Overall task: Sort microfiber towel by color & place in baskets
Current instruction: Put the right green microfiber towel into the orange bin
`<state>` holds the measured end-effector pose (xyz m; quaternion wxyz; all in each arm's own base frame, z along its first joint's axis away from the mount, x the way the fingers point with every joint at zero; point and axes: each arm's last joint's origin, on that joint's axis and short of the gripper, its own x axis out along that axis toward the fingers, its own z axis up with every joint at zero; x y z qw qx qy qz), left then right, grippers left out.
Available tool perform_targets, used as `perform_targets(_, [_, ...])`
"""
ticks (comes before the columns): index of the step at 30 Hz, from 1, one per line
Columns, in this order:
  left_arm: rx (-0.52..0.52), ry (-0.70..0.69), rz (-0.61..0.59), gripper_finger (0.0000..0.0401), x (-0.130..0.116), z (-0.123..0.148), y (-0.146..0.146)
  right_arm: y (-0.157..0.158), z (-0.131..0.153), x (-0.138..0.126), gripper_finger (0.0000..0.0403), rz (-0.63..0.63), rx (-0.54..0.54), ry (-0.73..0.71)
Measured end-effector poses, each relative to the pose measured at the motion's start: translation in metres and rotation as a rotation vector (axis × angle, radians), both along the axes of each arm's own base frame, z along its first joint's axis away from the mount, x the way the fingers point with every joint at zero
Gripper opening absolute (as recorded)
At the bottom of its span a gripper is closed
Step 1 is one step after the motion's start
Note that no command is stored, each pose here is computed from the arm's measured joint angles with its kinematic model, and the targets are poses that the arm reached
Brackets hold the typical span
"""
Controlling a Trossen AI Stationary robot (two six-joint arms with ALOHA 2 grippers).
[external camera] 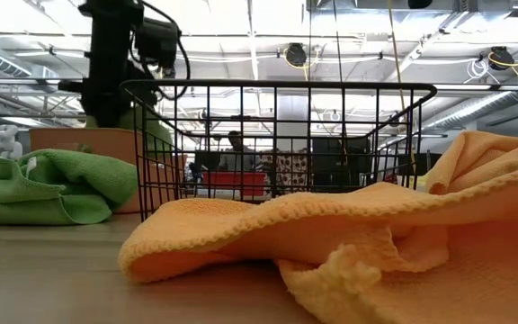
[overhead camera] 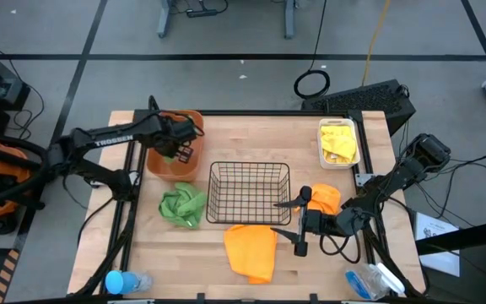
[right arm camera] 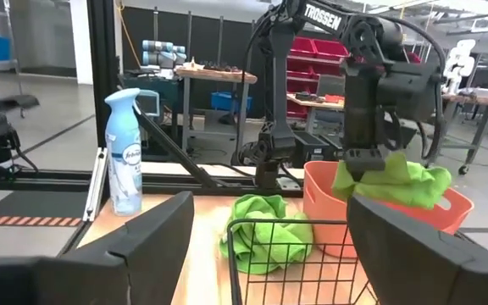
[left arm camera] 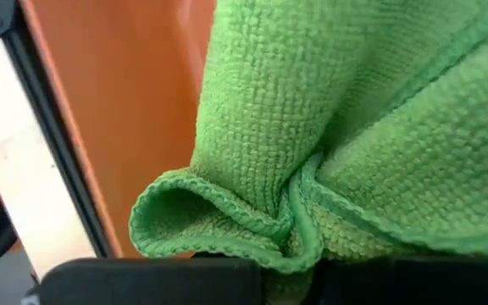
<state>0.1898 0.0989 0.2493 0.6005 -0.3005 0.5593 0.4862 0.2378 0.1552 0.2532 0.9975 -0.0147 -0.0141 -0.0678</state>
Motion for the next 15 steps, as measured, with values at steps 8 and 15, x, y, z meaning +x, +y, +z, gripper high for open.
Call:
perform_targets(8, [0.088,0.071,-0.042,0.0092,0.012,-0.02,0.009,0.003,0.0,-0.002,0.0302,0.014,0.036,-0.003])
perform_targets(15, [0.103,0.057,-0.02,0.0138,0.014,-0.022,0.011,0.003,0.0,-0.002,0.0302,0.015,0.037,-0.003])
